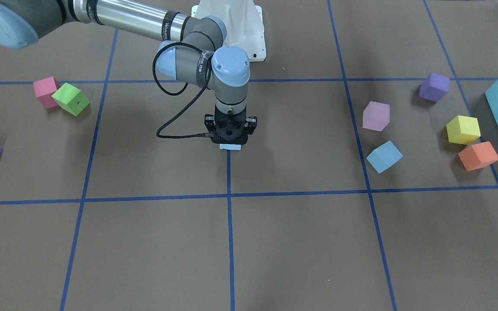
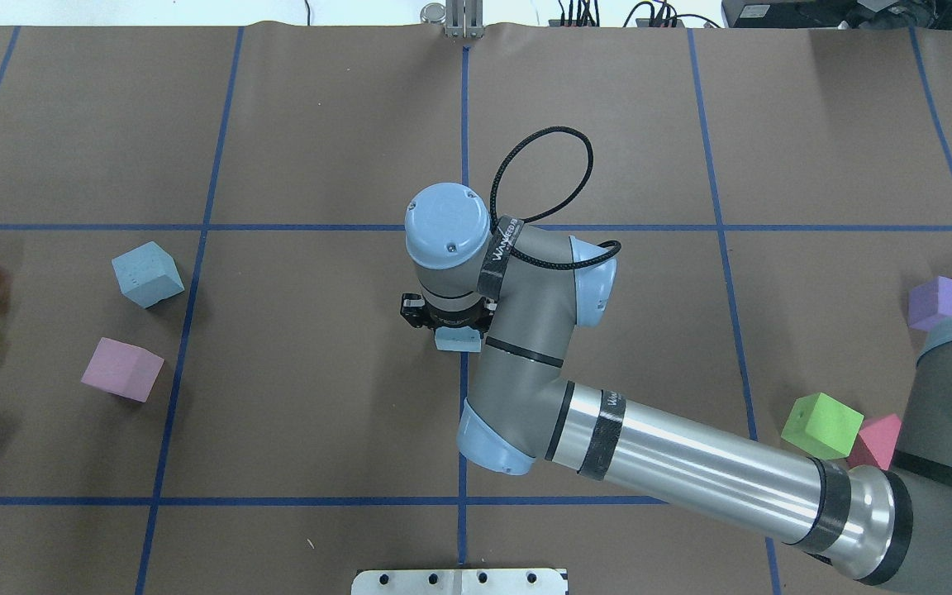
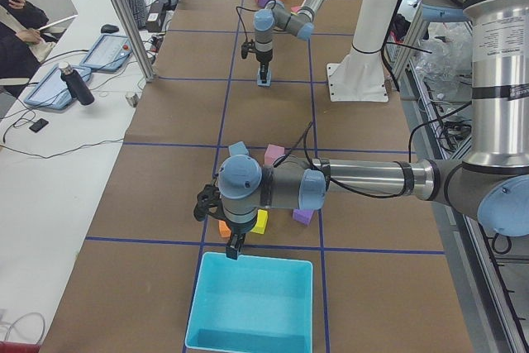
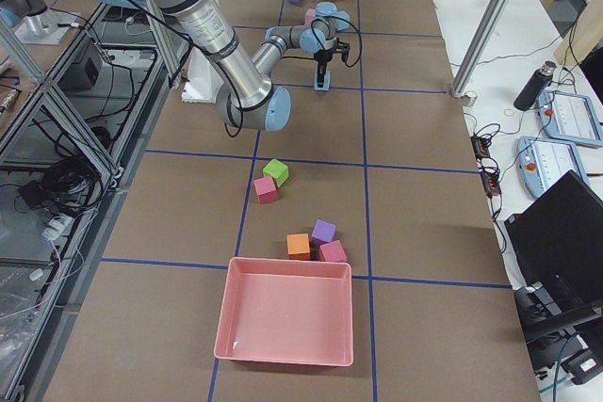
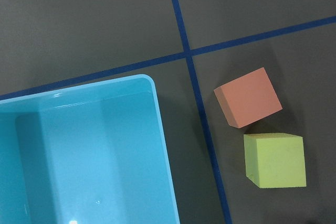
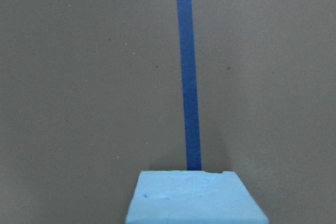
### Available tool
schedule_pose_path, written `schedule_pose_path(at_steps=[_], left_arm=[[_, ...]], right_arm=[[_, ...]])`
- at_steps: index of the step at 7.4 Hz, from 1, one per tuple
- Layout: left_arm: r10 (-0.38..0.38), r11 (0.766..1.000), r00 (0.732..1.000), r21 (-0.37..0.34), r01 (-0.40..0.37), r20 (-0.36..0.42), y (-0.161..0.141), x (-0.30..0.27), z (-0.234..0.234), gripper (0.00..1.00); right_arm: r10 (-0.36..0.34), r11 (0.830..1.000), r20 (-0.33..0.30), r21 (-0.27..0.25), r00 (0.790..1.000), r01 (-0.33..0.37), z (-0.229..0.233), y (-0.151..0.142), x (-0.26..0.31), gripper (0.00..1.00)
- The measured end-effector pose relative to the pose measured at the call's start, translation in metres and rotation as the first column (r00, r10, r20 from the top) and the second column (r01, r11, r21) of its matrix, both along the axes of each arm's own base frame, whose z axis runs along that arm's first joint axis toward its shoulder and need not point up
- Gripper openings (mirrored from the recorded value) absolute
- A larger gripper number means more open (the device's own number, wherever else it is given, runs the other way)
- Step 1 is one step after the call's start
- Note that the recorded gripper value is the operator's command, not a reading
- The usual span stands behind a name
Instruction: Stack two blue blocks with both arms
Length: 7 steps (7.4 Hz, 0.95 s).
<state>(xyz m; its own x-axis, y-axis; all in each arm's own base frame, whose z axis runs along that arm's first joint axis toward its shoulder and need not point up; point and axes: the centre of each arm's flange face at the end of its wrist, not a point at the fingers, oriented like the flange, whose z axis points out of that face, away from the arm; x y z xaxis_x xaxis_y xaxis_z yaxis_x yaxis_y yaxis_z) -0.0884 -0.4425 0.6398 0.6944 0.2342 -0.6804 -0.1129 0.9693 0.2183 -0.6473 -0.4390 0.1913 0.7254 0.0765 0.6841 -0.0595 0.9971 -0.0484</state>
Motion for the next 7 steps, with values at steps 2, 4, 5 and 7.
schedule_pose_path(at_steps=[2,4,5,7], left_arm=[[0.000,1.000,1.000,-0.001,0.000,0.000,0.000,0.000,0.000,0.98],[0.000,1.000,1.000,0.003,0.000,0.001,-0.002,0.000,-0.001,0.98],[-0.001,1.000,1.000,0.010,0.001,0.001,-0.004,0.000,-0.004,0.98],[0.011,0.998,1.000,0.065,-0.011,0.004,-0.029,0.006,-0.028,0.98]], right_arm=[[0.011,1.000,0.010,0.015,1.000,-0.011,-0.007,-0.001,0.005,1.00],[0.032,0.999,0.053,0.033,0.998,-0.033,-0.037,-0.011,0.038,1.00],[0.037,0.998,0.056,0.043,0.998,-0.040,-0.054,-0.022,0.069,1.00],[0.030,0.998,0.038,0.062,0.999,-0.032,-0.057,-0.061,0.146,1.00]])
